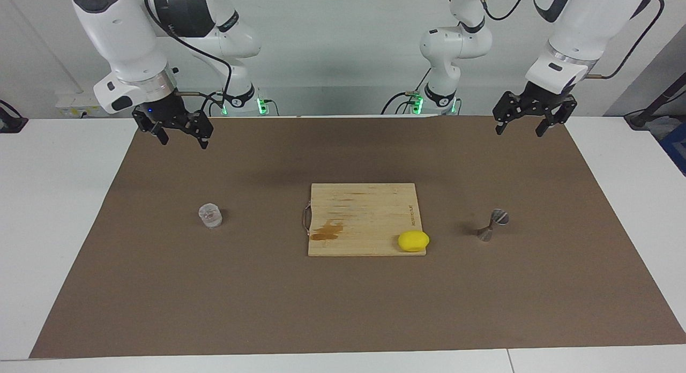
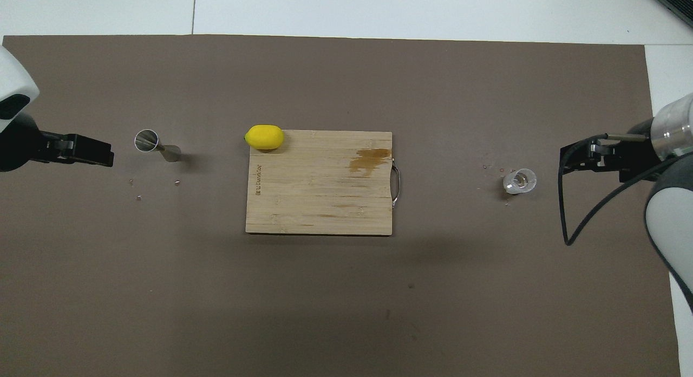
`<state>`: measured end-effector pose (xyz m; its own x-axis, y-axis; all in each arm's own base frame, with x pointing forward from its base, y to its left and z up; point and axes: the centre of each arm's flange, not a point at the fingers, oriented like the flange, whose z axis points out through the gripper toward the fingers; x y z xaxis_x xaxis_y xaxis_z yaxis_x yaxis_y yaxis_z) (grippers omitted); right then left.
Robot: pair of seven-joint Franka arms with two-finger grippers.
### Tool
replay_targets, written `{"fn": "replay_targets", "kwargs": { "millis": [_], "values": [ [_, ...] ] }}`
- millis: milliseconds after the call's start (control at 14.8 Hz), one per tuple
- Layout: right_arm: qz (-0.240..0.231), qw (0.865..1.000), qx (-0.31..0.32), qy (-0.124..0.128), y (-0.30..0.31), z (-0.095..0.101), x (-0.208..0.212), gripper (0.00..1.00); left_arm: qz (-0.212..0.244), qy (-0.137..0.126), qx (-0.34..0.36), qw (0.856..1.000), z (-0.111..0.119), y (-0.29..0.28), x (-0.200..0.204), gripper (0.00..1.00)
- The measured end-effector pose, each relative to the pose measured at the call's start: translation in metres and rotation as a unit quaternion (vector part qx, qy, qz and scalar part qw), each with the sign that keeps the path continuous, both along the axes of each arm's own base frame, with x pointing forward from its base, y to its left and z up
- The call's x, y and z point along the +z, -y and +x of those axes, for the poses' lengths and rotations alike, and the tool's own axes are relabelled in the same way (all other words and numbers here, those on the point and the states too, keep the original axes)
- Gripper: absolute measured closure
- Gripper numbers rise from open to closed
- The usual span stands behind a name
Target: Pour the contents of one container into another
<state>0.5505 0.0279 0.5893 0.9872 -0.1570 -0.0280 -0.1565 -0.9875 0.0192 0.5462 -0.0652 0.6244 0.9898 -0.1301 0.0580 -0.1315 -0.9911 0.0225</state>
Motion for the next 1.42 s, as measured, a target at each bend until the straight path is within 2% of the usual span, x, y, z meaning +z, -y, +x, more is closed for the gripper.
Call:
{"fn": "replay_targets", "kwargs": {
  "millis": [270, 540, 675, 810, 1012, 1147, 1214, 1417],
  "values": [
    [0.000, 1.000, 0.000, 0.000, 0.000, 0.000, 0.000, 0.00, -0.002, 0.011, -0.005, 1.000, 0.002, 0.007, -0.002, 0.00],
    [0.000, 1.000, 0.000, 0.000, 0.000, 0.000, 0.000, 0.00, -0.003, 0.011, 0.003, 1.000, 0.012, -0.001, -0.016, 0.00],
    [0.000, 1.000, 0.000, 0.000, 0.000, 0.000, 0.000, 0.00, -0.009, -0.002, 0.028, 1.000, 0.021, -0.003, -0.032, 0.00],
    [0.000, 1.000, 0.000, 0.000, 0.000, 0.000, 0.000, 0.00, -0.021, -0.022, 0.082, 0.996, 0.035, -0.004, -0.053, 0.00],
    [0.000, 1.000, 0.000, 0.000, 0.000, 0.000, 0.000, 0.00, -0.042, -0.055, 0.175, 0.982, 0.057, -0.026, -0.088, 0.00],
    [0.000, 1.000, 0.000, 0.000, 0.000, 0.000, 0.000, 0.00, -0.053, -0.074, 0.240, 0.966, 0.065, -0.046, -0.108, 0.00],
    [0.000, 1.000, 0.000, 0.000, 0.000, 0.000, 0.000, 0.00, -0.071, -0.082, 0.289, 0.951, 0.067, -0.055, -0.114, 0.00],
    [0.000, 1.000, 0.000, 0.000, 0.000, 0.000, 0.000, 0.00, -0.150, -0.095, 0.464, 0.868, 0.073, -0.083, -0.130, 0.00]
  ]
}}
